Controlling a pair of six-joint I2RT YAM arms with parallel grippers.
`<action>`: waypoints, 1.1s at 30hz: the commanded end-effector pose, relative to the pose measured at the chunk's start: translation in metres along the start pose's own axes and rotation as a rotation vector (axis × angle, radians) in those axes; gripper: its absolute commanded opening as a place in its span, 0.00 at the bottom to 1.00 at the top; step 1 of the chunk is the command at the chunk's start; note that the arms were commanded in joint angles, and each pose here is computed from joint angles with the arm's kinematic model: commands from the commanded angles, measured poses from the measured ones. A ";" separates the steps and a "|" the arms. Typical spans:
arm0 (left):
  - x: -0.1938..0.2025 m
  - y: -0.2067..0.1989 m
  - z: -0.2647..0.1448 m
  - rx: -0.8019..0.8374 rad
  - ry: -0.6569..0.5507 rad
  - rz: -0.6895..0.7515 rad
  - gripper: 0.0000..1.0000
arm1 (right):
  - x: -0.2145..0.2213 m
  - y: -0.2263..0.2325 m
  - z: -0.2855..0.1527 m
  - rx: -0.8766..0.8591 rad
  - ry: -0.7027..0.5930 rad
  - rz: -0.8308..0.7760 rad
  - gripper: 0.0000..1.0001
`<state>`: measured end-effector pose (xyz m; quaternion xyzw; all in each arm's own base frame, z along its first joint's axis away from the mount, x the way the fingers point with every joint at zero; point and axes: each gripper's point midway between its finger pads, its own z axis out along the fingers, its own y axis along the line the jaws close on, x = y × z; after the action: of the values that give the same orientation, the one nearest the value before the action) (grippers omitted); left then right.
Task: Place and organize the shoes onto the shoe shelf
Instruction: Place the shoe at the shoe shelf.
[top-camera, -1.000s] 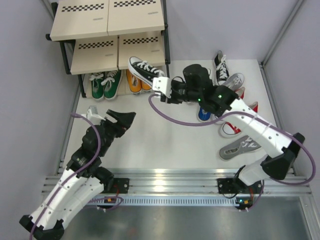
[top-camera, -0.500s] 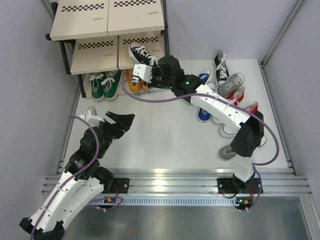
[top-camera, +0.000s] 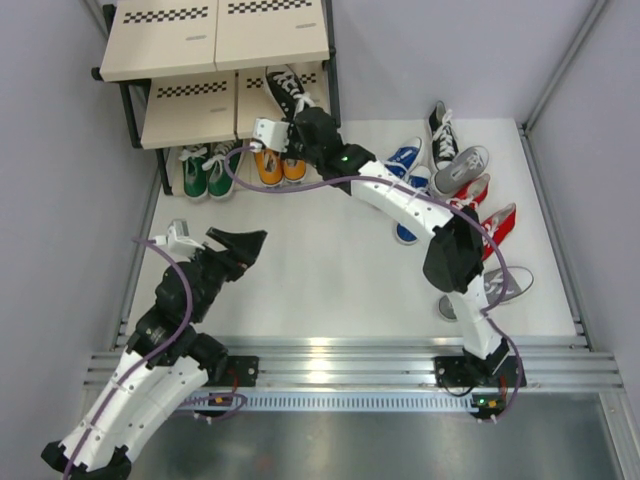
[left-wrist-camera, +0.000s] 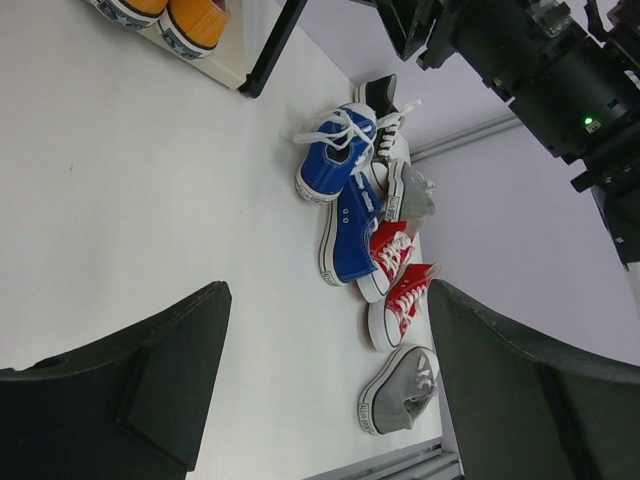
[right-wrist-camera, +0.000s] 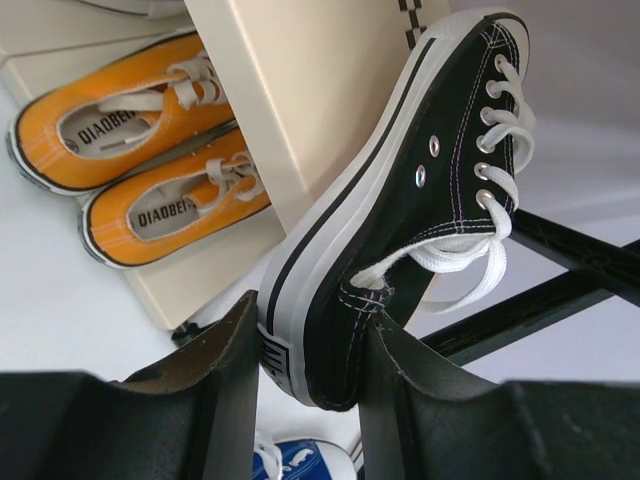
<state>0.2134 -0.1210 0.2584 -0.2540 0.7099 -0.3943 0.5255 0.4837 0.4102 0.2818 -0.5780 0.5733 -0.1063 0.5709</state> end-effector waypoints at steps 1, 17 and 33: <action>-0.001 -0.004 -0.001 0.026 -0.004 -0.011 0.85 | -0.026 -0.090 -0.021 0.271 -0.077 0.020 0.00; 0.003 0.000 0.003 0.005 0.007 -0.010 0.86 | 0.010 -0.084 -0.012 0.283 0.020 0.018 0.12; 0.004 0.001 0.005 -0.002 0.010 -0.011 0.86 | -0.003 -0.068 -0.020 0.216 -0.038 0.039 0.71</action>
<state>0.2146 -0.1224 0.2528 -0.2553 0.7152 -0.3912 0.5199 0.5185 0.3780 0.2821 -0.5392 0.5858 -0.1630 0.5827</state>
